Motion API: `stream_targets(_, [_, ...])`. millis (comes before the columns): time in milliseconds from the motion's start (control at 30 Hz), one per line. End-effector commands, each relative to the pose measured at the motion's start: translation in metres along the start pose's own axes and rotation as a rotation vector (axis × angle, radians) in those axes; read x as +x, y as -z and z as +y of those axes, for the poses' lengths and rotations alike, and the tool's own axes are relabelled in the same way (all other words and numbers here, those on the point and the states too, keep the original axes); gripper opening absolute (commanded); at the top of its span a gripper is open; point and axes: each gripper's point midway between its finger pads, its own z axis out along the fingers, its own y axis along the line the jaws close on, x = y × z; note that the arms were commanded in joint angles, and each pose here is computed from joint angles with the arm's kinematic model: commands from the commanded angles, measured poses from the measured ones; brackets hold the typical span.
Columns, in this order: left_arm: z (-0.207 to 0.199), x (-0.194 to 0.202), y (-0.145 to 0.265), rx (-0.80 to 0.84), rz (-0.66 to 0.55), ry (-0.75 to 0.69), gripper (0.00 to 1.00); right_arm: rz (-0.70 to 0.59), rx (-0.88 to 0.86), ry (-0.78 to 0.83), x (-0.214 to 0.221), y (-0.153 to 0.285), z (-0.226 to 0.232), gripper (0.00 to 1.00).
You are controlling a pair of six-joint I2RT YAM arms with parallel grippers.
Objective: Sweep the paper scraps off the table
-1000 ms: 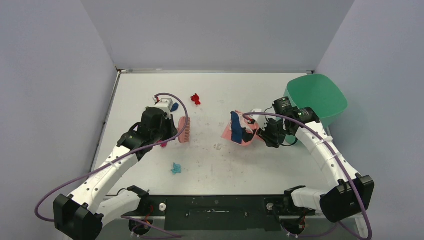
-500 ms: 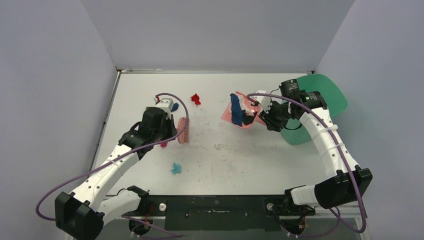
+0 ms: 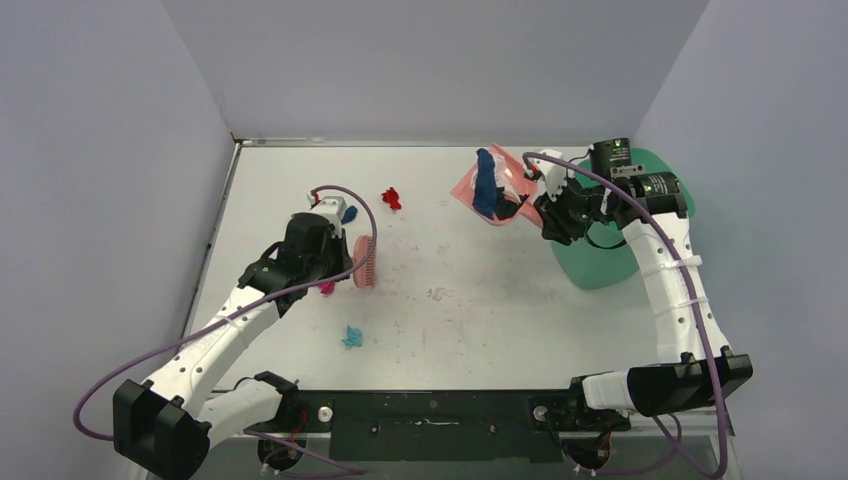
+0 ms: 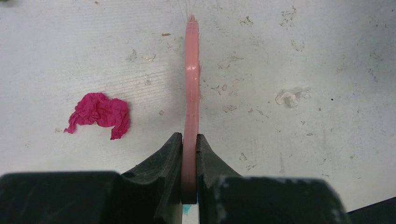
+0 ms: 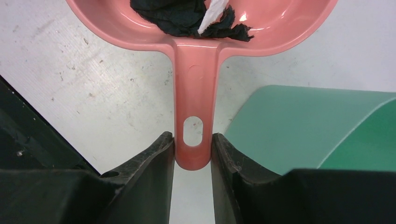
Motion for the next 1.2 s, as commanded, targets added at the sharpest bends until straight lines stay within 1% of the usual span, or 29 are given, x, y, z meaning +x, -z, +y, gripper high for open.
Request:
stream_targets(0, [-0.008, -0.019, 0.001, 0.041, -0.069, -0.001, 0.00, -0.134, 0.101, -0.039, -0.030, 0.032, -0.013, 0.05])
stream_targets(100, [-0.008, -0.020, 0.001, 0.042, -0.071, -0.001, 0.00, -0.144, 0.159, -0.055, -0.034, 0.045, -0.023, 0.05])
stream_targets(200, [-0.009, -0.020, 0.002, 0.044, -0.072, -0.001, 0.00, -0.122, 0.222, -0.062, -0.032, 0.056, -0.034, 0.05])
stream_targets(433, [-0.011, -0.021, 0.003, 0.056, -0.071, -0.003, 0.00, -0.065, 0.302, -0.087, -0.021, 0.081, -0.041, 0.05])
stream_targets(700, [-0.014, -0.022, 0.007, 0.075, -0.077, -0.003, 0.00, 0.029, 0.389, -0.166, 0.003, 0.097, -0.053, 0.05])
stream_targets(867, [-0.015, -0.021, 0.007, 0.081, -0.077, -0.004, 0.00, 0.072, 0.468, -0.172, 0.014, 0.110, -0.065, 0.05])
stream_targets(1167, [-0.016, -0.022, 0.009, 0.084, -0.082, -0.006, 0.00, 0.162, 0.552, -0.252, 0.064, 0.134, -0.102, 0.05])
